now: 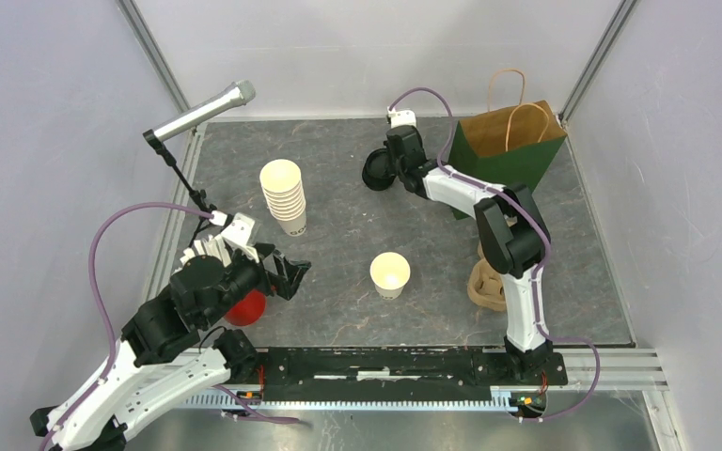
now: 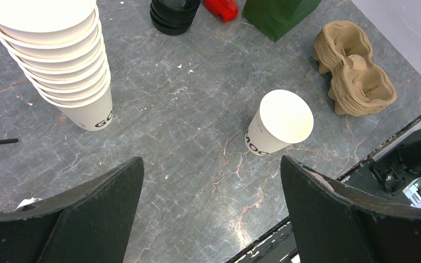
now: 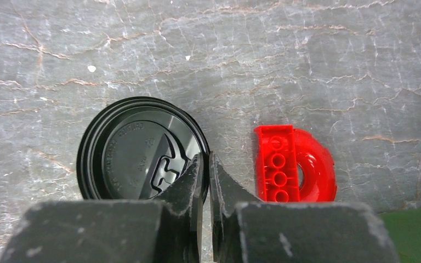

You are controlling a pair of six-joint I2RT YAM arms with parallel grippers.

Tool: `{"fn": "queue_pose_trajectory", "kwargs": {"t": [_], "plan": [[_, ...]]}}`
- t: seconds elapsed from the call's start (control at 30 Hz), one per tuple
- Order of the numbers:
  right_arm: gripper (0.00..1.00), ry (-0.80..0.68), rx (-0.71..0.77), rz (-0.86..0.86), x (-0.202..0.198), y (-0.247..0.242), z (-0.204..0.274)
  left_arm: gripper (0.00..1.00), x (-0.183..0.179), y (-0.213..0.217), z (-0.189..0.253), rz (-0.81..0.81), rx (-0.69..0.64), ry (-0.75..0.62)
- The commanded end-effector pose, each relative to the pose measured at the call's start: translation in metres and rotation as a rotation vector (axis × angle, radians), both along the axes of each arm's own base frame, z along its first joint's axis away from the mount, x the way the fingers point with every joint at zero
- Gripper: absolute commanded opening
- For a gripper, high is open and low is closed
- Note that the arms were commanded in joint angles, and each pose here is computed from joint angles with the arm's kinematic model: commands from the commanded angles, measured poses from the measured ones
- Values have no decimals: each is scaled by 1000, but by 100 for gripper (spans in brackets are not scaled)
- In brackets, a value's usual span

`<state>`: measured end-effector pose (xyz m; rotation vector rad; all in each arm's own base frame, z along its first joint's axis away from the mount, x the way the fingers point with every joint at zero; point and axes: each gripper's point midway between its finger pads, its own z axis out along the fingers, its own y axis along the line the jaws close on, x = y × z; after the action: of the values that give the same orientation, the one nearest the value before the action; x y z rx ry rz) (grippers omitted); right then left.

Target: Pack the takeout coffee

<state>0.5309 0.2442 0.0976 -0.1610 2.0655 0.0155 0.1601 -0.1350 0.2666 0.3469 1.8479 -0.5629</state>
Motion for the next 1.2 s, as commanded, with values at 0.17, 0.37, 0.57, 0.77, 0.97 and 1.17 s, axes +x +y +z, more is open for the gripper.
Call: {"fn": "queue_pose_trajectory", "kwargs": {"t": [0.17, 0.37, 0.57, 0.77, 0.97, 1.17], "plan": [[9, -172, 94, 43, 0, 4, 101, 100, 5, 0, 1, -5, 43, -32], [9, -181, 122, 87, -16, 4, 124, 100, 8, 11, 5, 57, 33, -46], [9, -160, 196, 209, -61, 7, 147, 100, 9, 9, 10, 37, 35, -89], [9, -56, 283, 398, -142, 7, 136, 100, 7, -9, 28, -100, 95, -165], [9, 23, 436, 552, -224, 12, 116, 90, 4, -52, 29, -362, 230, -209], [9, 22, 557, 641, -278, 17, 121, 80, -39, -103, 4, -962, 398, -471]]}}
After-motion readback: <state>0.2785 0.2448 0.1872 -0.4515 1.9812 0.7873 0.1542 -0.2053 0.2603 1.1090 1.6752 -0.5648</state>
